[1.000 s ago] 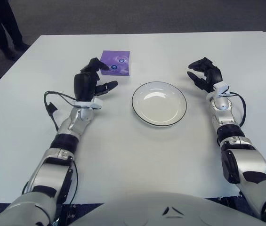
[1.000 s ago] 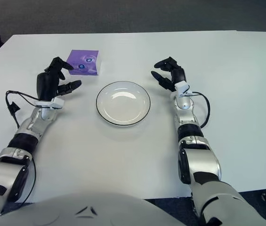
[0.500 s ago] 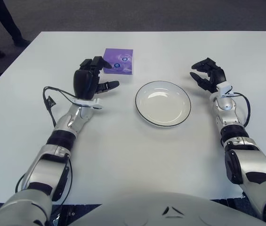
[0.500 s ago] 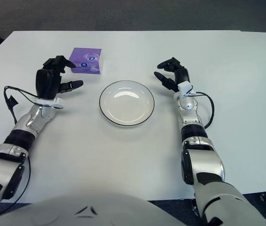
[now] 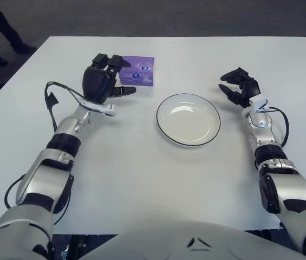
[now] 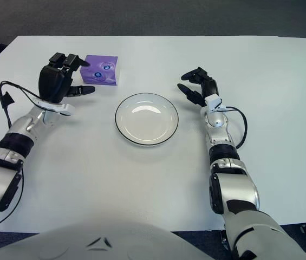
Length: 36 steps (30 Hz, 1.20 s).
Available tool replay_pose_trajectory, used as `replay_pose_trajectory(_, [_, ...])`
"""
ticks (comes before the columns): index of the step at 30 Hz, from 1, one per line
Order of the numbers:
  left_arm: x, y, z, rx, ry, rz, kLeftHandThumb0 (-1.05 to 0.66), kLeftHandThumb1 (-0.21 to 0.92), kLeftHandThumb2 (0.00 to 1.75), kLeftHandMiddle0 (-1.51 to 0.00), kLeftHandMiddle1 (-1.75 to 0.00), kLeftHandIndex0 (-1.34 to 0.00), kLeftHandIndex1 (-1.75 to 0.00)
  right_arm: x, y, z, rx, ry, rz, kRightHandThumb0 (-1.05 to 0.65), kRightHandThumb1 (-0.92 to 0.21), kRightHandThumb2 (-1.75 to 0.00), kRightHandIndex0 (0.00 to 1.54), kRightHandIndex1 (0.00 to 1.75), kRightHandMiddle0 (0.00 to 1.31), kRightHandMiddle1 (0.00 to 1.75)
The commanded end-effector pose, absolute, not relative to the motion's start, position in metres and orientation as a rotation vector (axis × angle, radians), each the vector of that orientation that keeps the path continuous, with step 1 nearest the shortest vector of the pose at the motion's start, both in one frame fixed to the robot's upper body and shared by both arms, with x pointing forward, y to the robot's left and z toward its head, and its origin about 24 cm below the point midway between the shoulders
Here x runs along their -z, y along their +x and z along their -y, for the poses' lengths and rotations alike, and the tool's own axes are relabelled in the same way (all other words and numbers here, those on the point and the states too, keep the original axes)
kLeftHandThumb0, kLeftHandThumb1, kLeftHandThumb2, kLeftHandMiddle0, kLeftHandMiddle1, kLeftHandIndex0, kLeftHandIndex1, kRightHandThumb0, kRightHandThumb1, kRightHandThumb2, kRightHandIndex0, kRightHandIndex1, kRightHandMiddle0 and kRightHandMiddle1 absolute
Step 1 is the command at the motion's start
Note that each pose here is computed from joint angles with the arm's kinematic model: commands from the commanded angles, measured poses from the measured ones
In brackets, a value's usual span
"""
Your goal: Put the tissue paper into the plate.
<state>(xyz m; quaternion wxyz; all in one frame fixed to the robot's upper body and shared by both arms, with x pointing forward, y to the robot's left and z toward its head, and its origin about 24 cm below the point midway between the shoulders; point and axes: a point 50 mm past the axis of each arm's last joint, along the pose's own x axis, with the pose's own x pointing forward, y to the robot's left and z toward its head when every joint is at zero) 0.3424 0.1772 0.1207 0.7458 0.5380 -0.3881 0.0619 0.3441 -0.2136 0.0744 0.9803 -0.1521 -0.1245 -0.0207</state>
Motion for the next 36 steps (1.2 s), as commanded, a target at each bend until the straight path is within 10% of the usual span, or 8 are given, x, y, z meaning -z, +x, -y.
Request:
replay_pose_trajectory(1, [-0.131,0.351,-0.173,-0.115,1.264,0.867,-0.53,0.92,0.36,-0.63,-0.10,-0.41,-0.33,-0.004,0.308,0.204,0.005,-0.272,0.006,-0.01,-0.91,-0.16,0.69,1.29,0.48,1.20])
replay_pose_trajectory(36, [-0.142,0.392,-0.150,0.138,1.356,0.616,-0.92,0.92,0.68,-0.32,0.00,-0.27,-0.09,-0.001,0.307,0.202,-0.034,-0.304,-0.019,-0.01,-0.92,-0.16,0.68,1.30,0.48,1.21])
